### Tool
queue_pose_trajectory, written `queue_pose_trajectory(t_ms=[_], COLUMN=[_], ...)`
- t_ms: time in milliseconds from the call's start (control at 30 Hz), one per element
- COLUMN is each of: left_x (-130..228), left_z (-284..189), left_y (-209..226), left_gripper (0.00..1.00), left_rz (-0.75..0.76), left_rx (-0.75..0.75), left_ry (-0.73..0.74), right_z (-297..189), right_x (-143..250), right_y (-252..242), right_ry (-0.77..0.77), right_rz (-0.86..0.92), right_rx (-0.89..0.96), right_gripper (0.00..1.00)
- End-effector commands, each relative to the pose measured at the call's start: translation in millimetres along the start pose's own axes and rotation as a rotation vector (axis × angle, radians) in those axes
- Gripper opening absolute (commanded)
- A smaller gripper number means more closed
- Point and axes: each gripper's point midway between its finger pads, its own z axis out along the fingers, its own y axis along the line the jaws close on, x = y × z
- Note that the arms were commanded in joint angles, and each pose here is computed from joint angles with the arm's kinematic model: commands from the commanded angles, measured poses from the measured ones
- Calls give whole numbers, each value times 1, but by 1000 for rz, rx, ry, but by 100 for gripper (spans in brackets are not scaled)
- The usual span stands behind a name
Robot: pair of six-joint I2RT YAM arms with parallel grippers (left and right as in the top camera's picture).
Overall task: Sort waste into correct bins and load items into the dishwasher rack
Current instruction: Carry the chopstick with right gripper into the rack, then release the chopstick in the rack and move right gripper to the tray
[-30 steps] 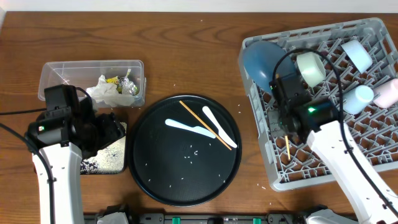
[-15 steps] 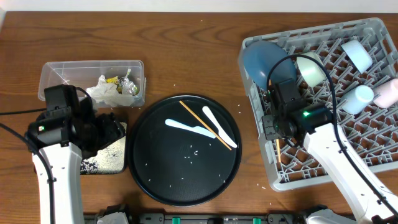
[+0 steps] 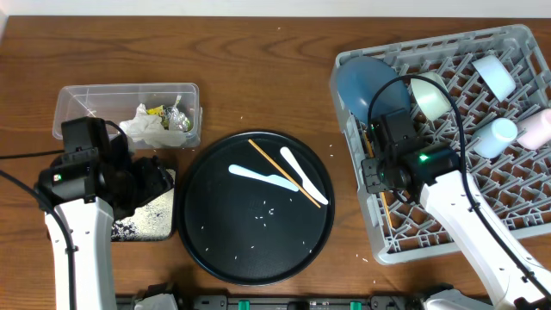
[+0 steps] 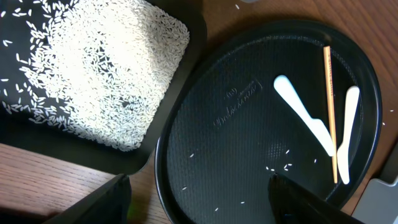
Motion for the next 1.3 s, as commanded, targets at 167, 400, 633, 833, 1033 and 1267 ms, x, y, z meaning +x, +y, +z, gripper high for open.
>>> queue_pose_trajectory(t_ms=[167,400,633,833,1033,1267], left_x=[-3,-3,-3,-3,-3,-3], left_z=[-2,-2,-2,-2,-2,-2], left_y=[2,2,2,2,2,2], left_gripper=[72,72,72,72,72,72], left_rz=[-9,-9,-9,-9,-9,-9], left_rx=[-12,-12,-12,-12,-12,-12], left_ry=[-9,-9,-9,-9,-9,-9], right_z=[12,32,29,27,27,-13], right_x=[20,53,36,17,17,-15], right_y=[-3,7,54,68,62,51], right_ry=[62,144,70,-14,-15,-104], right_rz=[63,69,13,2,4,-7], right_rx=[11,-29,-210,-253,-219,-161], right_gripper=[1,1,1,1,1,9])
